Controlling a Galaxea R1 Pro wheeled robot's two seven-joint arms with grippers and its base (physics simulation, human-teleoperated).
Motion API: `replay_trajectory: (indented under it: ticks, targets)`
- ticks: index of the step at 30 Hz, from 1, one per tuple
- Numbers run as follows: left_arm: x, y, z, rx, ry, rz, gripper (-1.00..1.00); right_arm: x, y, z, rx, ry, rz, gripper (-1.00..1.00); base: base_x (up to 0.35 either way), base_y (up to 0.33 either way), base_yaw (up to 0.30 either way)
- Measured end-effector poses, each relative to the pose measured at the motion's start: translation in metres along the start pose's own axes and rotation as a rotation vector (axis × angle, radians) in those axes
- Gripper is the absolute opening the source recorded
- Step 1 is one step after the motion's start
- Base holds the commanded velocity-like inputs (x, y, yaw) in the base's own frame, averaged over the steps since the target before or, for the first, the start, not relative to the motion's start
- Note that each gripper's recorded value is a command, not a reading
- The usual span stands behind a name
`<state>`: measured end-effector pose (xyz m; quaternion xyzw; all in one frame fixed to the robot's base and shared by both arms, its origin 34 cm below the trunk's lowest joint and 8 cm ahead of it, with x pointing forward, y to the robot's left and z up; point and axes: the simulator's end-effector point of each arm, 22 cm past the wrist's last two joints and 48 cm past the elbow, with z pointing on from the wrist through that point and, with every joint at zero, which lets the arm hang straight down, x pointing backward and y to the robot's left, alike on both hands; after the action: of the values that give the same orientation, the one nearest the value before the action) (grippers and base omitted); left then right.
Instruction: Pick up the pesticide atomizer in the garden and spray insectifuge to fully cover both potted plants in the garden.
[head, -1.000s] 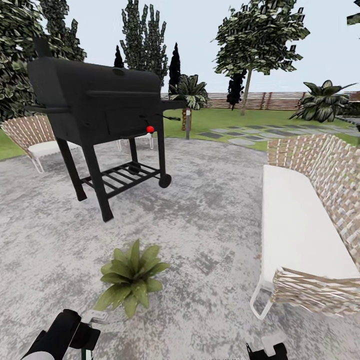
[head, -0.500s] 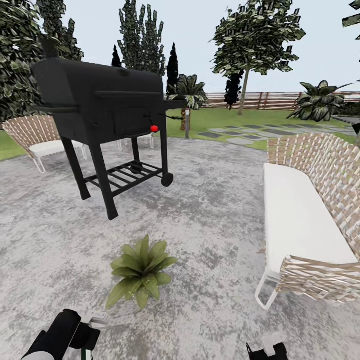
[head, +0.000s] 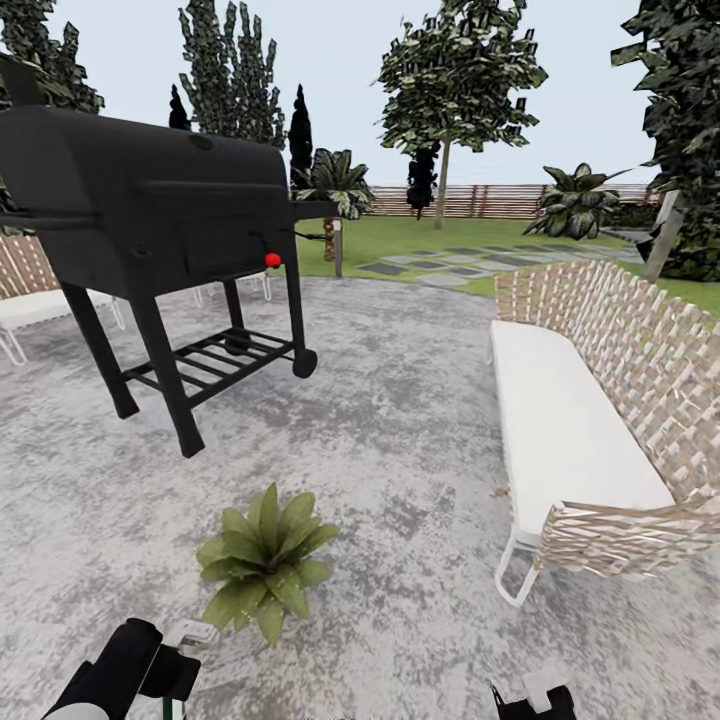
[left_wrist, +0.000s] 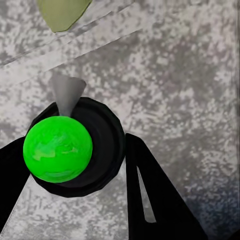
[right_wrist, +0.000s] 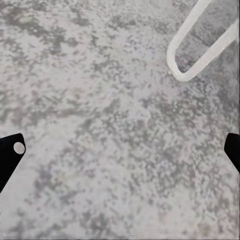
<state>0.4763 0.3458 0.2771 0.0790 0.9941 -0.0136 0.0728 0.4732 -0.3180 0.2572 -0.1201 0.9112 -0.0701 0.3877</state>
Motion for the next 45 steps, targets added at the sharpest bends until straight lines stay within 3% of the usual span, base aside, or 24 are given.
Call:
replay_trajectory:
  ticks: [7,23,35,45]
  targets:
    - [0.0002,0.0003,-0.0001,-0.001,0.002,0.0,-1.0,0.0001,0.0001,0.0001,0.0,0.0,0.0,1.0,-0.213,0.232,-0.277]
    - [0.0002,-0.0012,0.0001,0.003,0.0,-0.003,-1.0,0.0,0.0002,0.0,-0.001,0.001,-0.001,1.0,-0.01,0.33,-0.016]
    - [-0.0008,-0.0004,-0.0016,0.0,-0.002,0.003,-1.0,-0.0024,-0.0007,-0.0002,0.001,-0.005,0.0,1.0,-0.032,0.059,-0.23]
    - [-0.0024,0.0004,-0.0037,-0.003,-0.007,0.002,-1.0,-0.0049,-0.0013,-0.0006,0.003,-0.01,0.0,1.0,-0.117,0.278,-0.248]
